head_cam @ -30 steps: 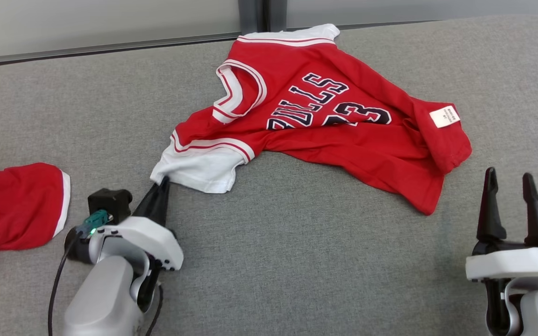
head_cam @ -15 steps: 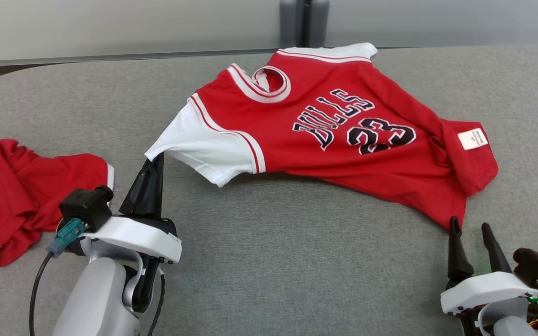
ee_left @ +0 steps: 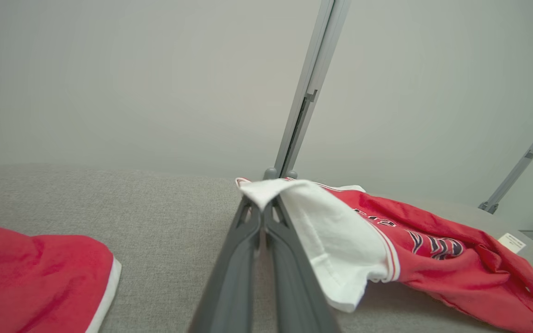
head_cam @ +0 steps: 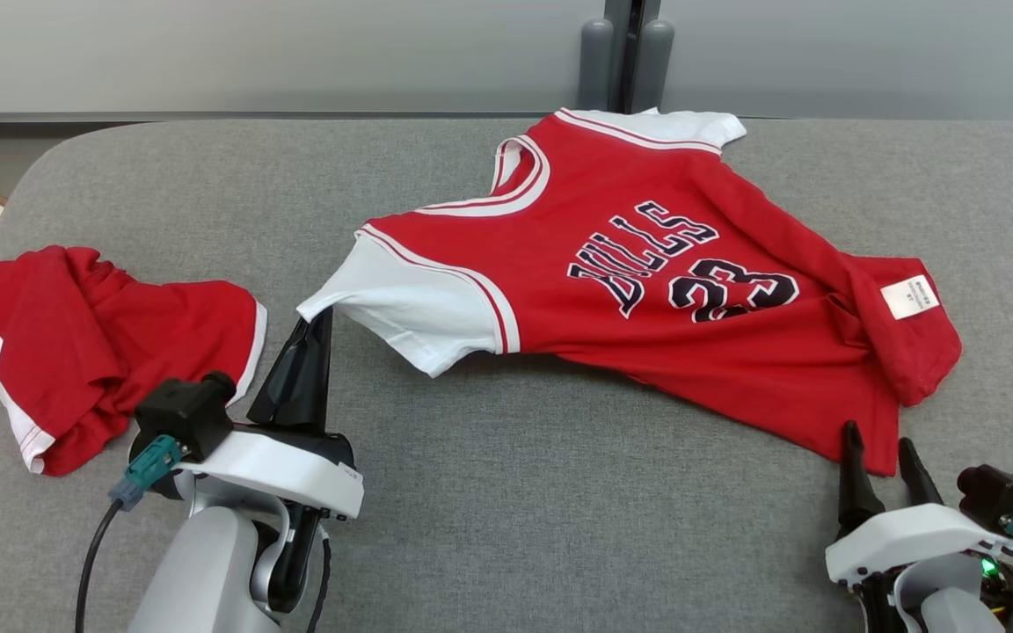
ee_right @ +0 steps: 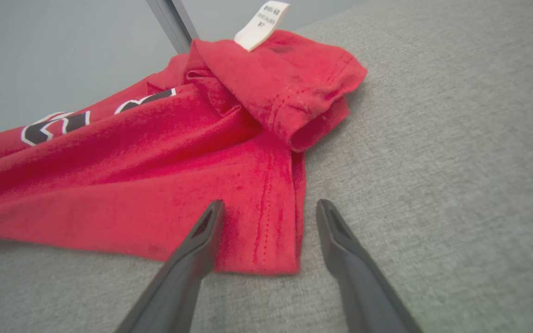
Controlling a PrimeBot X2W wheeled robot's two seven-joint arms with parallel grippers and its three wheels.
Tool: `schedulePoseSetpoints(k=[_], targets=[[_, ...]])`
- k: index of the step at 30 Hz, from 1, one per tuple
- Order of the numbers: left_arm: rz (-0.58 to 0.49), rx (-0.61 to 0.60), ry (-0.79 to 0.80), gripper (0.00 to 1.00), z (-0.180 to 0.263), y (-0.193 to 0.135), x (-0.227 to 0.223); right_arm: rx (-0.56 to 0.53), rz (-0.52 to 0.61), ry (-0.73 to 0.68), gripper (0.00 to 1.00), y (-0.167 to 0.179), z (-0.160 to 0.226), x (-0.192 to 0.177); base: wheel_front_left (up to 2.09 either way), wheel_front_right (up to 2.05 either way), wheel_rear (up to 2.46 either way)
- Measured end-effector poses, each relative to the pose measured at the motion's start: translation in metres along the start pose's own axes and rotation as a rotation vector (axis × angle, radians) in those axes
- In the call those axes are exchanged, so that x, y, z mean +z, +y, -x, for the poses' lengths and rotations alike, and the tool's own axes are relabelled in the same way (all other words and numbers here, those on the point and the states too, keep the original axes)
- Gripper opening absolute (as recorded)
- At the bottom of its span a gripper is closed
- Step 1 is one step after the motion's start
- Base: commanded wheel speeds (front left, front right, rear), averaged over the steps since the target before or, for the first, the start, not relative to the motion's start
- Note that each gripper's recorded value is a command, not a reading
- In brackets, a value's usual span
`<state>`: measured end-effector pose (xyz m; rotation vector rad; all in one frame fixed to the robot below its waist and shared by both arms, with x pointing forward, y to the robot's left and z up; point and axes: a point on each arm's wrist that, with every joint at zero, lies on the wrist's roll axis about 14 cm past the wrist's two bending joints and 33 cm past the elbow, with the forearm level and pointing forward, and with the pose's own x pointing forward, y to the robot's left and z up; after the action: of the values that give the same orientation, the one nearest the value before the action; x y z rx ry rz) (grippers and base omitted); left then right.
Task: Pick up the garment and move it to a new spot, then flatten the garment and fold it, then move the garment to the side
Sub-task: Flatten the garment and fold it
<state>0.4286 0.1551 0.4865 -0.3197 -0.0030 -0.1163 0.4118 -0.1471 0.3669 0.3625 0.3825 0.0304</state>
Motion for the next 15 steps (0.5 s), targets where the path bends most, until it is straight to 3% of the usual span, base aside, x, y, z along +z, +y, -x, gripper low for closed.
schedulePoseSetpoints(k=[1, 2, 3, 8, 12, 15], targets=[[0.000, 0.001, 0.001, 0.00, 0.000, 0.000, -0.001, 0.002, -0.003, 0.005, 0.83, 0.001, -0.002, -0.001, 0.00, 0.00, 0.00], [0.000, 0.003, 0.003, 0.00, 0.001, 0.001, -0.001, 0.007, -0.008, 0.012, 0.17, 0.003, -0.004, -0.002, 0.00, 0.00, 0.00], [0.000, 0.005, 0.005, 0.00, 0.001, 0.002, -0.002, 0.012, -0.014, 0.022, 0.00, 0.005, -0.006, -0.004, 0.00, 0.00, 0.00], [0.003, 0.017, 0.004, 0.00, 0.002, 0.005, -0.001, 0.044, -0.058, 0.027, 0.00, 0.018, -0.010, -0.003, 0.00, 0.00, 0.00], [0.167, 0.064, -0.043, 0.00, 0.001, 0.011, 0.009, 0.103, -0.112, -0.037, 0.00, 0.040, -0.011, 0.017, 0.00, 0.00, 0.00], [0.217, 0.044, -0.095, 0.00, -0.006, 0.005, 0.027, 0.164, -0.139, -0.145, 0.00, 0.060, -0.011, 0.052, 0.00, 0.00, 0.00]])
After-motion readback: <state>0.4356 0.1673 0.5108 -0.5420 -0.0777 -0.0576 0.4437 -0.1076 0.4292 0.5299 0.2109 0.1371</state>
